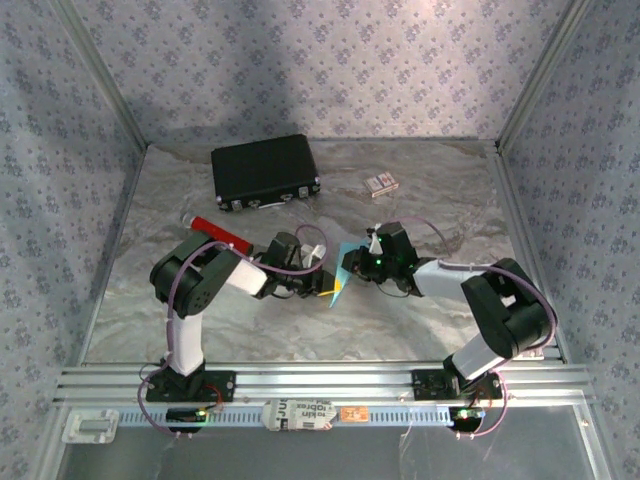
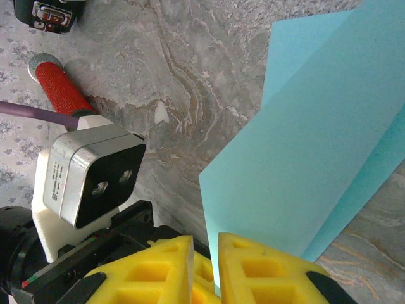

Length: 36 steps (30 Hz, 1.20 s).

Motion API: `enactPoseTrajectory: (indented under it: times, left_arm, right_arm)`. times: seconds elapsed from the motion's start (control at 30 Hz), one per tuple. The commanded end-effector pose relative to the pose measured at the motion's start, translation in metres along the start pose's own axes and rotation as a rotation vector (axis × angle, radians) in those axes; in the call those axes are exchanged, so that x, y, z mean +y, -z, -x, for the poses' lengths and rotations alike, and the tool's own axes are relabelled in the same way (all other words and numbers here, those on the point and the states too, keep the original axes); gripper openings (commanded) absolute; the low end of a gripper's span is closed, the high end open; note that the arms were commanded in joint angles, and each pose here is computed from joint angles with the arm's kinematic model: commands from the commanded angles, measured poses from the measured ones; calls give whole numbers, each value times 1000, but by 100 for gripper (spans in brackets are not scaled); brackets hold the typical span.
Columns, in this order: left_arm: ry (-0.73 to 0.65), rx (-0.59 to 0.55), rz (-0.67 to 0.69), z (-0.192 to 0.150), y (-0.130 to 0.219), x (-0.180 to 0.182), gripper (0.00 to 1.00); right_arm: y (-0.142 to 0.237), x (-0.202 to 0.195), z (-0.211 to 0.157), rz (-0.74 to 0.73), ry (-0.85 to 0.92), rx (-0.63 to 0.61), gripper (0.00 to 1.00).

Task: Fold a paper plane with a square sheet of paper (pick it up from the middle)
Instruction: Fold the wing for the fifth time at the center of the table.

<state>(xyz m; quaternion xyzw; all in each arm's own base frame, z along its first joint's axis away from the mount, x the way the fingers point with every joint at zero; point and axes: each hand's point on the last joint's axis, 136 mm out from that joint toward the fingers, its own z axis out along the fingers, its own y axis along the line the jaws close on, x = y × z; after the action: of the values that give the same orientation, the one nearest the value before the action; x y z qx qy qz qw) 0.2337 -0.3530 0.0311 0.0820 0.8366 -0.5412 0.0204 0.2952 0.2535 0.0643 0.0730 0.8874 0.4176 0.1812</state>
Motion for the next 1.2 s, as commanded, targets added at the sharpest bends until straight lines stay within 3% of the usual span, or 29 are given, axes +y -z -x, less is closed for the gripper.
enactPoseTrajectory:
  times: [0.0, 1.17]
  left_arm:
    - [61, 31, 46, -9, -2, 22, 0]
    - [226, 67, 156, -17, -1, 61, 0]
  right_arm:
    - [-3, 12, 9, 40, 2, -3, 18]
    - [-26, -21, 8, -9, -62, 41, 17]
